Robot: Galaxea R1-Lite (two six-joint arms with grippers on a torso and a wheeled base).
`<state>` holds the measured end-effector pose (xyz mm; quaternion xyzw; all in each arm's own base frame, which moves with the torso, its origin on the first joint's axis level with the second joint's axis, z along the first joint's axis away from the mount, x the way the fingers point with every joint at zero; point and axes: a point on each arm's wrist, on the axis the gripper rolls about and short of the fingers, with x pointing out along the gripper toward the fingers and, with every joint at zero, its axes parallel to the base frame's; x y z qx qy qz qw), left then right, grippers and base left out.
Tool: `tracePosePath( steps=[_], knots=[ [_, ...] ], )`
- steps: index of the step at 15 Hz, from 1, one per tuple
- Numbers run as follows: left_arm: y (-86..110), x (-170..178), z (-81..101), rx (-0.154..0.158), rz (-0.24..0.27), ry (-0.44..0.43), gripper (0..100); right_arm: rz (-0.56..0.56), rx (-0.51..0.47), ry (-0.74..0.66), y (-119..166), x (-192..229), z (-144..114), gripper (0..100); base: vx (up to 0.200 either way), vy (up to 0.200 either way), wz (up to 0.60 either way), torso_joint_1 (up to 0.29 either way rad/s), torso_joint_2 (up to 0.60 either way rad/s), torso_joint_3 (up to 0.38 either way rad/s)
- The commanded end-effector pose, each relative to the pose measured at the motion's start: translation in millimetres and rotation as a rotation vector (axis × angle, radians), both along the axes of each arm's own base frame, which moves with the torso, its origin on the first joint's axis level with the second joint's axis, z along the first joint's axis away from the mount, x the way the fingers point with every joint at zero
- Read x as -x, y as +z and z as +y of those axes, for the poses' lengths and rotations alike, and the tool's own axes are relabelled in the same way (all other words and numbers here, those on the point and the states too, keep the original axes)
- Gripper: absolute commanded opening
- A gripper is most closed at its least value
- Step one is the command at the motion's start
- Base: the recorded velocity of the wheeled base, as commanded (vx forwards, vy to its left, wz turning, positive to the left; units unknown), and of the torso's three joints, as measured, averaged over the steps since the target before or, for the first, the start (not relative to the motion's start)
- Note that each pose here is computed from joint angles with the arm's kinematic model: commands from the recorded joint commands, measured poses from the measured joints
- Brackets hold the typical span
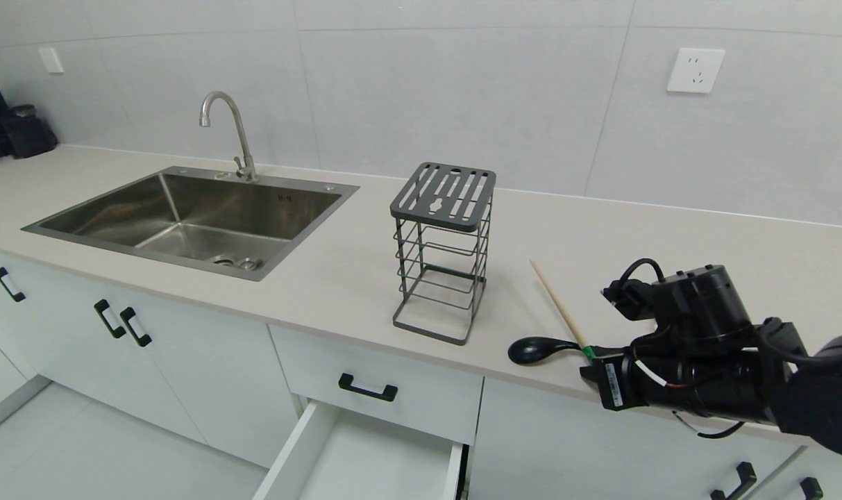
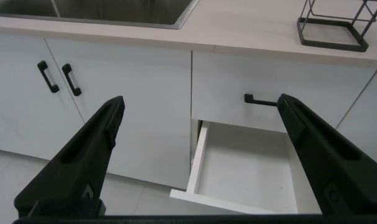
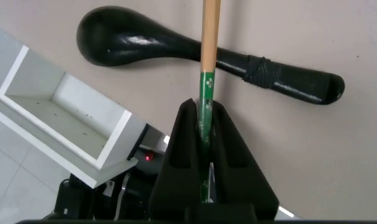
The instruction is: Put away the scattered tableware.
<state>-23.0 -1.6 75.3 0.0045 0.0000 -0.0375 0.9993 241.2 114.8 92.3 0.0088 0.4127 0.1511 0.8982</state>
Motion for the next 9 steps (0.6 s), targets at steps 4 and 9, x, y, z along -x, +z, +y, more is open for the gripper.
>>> tracePosePath(
  steps=[4,9],
  knots=[
    [0.0,0,0.0,0.001,0.001,0.000,100,-0.045,-0.007,-0.064,12,-1,-15,0,0.000,0.000,0.00,0.000,0.00,0.000],
    [0.0,0,0.0,0.001,0.001,0.000,100,-0.214,-0.077,-0.049,57,32,-27,0,0.000,0.000,0.00,0.000,0.00,0.000]
  ],
)
